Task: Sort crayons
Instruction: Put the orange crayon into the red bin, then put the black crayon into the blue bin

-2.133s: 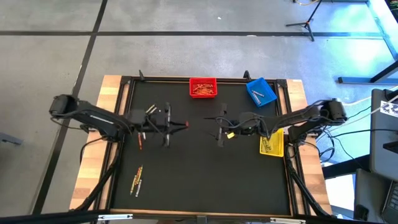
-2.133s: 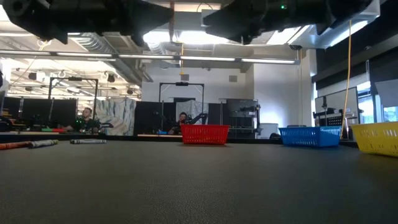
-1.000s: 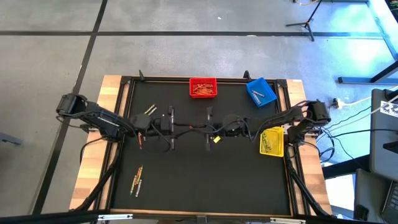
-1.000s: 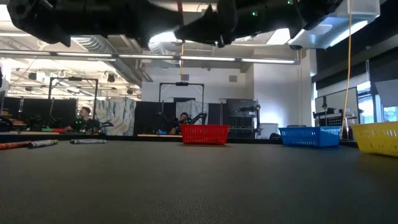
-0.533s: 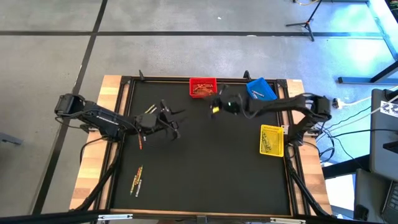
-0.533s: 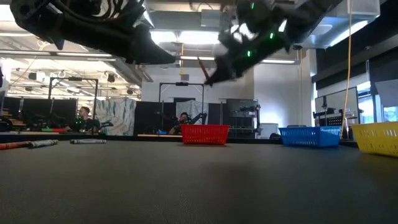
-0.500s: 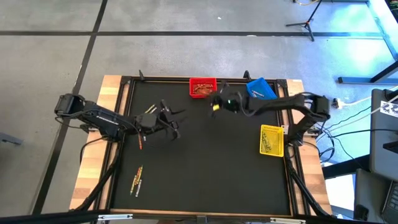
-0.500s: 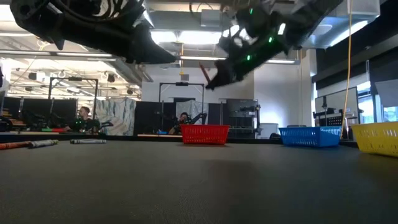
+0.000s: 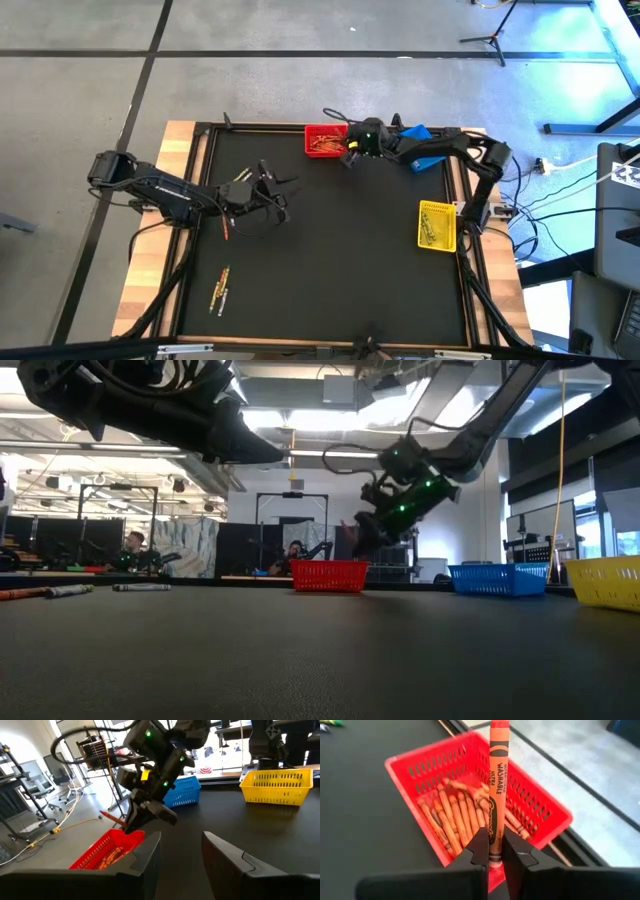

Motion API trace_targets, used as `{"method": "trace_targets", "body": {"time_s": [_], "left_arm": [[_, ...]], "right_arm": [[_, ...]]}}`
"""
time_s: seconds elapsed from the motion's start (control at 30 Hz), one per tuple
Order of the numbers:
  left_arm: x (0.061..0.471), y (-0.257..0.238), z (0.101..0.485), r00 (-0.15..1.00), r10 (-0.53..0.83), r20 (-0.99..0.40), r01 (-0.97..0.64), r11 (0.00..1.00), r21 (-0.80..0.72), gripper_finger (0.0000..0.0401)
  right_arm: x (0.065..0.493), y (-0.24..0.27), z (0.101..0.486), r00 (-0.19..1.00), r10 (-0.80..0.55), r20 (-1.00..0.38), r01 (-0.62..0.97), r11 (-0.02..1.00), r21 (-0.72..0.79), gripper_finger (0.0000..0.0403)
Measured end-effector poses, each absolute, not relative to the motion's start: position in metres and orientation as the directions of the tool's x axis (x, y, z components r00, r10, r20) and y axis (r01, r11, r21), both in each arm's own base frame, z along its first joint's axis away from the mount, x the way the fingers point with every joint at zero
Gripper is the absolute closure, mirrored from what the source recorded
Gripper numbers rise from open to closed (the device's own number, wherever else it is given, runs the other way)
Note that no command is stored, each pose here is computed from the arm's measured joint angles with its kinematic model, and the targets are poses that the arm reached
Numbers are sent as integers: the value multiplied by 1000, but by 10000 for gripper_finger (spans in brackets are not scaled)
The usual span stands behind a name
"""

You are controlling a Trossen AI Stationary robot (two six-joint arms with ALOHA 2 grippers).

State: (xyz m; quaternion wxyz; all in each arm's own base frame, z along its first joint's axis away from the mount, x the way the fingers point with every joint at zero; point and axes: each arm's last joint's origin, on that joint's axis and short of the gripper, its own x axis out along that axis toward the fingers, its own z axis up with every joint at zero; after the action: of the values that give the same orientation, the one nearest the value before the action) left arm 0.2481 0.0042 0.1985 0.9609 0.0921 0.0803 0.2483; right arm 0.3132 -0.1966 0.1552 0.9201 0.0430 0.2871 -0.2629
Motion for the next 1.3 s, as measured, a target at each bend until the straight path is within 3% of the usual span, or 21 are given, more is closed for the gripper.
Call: {"method": "trace_targets", "body": {"time_s": [0.23, 0.47, 0.8, 1.03, 1.2, 1.3], "left_arm": [[248, 4, 199, 864, 492, -108, -463, 860, 216, 268], [248, 4, 198, 863, 493, -115, -463, 861, 211, 268], [247, 4, 192, 853, 495, -163, -455, 860, 230, 268], [245, 14, 184, 813, 532, -237, -497, 846, 194, 268], [246, 29, 183, 714, 577, -395, -547, 813, 199, 268], [246, 41, 190, 576, 595, -561, -569, 784, 248, 268]], "right_arm": [[317, -197, 143, 696, -440, -567, 498, 865, -60, 348], [314, -197, 148, 679, -469, -565, 527, 847, -71, 286], [307, -148, 231, 848, -326, -417, 347, 937, -27, 270], [300, -80, 250, 953, -169, -252, 145, 983, -112, 270], [293, -42, 239, 972, -56, -228, 14, 984, -180, 269], [293, -27, 236, 970, -7, -241, -49, 973, -225, 269]]}}
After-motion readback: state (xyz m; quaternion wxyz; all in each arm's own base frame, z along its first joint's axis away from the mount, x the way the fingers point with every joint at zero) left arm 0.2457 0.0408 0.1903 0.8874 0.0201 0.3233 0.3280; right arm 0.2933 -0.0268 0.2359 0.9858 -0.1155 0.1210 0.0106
